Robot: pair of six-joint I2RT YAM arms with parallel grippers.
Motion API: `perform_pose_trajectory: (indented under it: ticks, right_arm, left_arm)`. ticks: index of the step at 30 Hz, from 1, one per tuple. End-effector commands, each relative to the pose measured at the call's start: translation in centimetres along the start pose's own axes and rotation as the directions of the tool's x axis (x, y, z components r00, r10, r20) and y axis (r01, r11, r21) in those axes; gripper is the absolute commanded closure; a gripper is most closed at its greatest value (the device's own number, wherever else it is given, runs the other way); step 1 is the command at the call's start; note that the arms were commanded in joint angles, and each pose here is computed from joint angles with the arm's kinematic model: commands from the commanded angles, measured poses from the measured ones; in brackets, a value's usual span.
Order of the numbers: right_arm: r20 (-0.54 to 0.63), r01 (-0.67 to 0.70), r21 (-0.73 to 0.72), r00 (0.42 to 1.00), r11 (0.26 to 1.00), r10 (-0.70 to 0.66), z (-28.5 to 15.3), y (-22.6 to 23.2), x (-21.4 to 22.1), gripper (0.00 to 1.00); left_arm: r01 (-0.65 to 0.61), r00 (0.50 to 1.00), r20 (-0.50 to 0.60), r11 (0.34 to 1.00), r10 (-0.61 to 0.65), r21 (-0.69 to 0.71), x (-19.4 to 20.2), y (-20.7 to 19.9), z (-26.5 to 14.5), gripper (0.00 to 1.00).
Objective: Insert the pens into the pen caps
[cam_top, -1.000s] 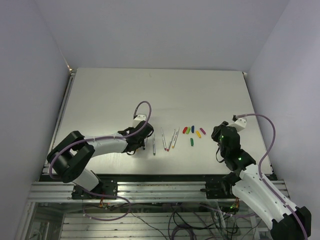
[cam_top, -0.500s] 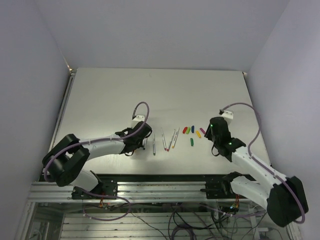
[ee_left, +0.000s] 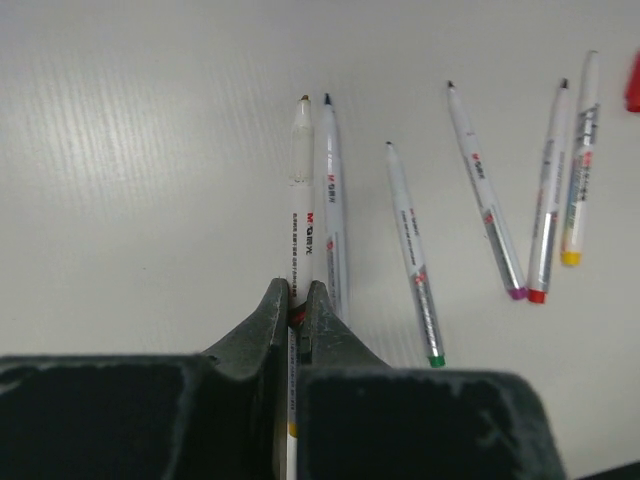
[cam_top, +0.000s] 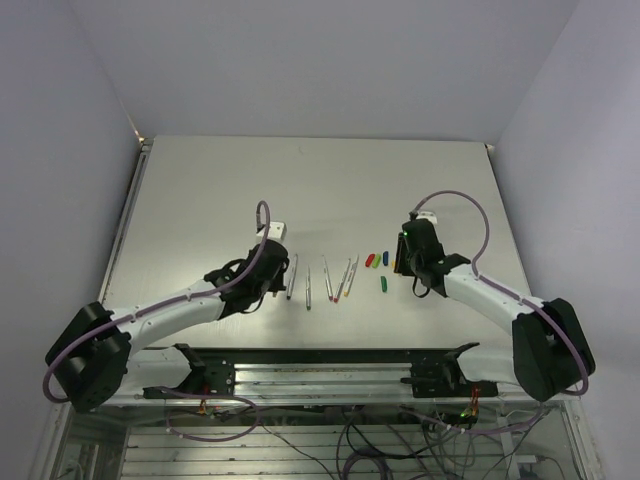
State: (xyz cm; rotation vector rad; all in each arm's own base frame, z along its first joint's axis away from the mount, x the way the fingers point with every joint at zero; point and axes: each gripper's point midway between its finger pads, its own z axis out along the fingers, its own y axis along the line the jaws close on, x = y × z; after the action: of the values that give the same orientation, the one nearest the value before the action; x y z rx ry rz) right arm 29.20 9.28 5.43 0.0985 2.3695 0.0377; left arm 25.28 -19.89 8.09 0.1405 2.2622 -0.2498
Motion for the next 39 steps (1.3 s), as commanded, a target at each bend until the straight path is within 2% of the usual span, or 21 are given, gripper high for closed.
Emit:
perform_pose_trajectory:
  ticks: [1,8,19,39]
  right_arm:
    - [-0.012,0.038,-0.054,0.999,0.998,-0.039,0.4,1.3,-0.6,0.66]
    - [-0.033,0.051,-0.064,0.998,0.997,-0.053,1.1,1.6,-0.2,0.66]
    - [-0.055,0.062,-0.052,0.996,0.997,-0.064,2.2,1.8,-0.1,0.66]
    - [-0.142,0.046,0.005,0.989,0.999,-0.044,3.6,1.2,1.4,0.67]
  left_arm:
    - [-0.004,0.999,0.034,0.987,-0.001,0.162,-0.6,-2.6,-0.9,0.93]
    - [-0.027,0.997,0.075,0.940,0.001,0.341,-1.5,-5.4,-2.4,0.93]
    - [-0.060,0.996,0.089,0.860,0.017,0.507,-1.9,-8.5,-3.9,0.93]
    - [-0.061,0.996,0.087,0.857,0.019,0.511,-1.9,-8.6,-4.0,0.93]
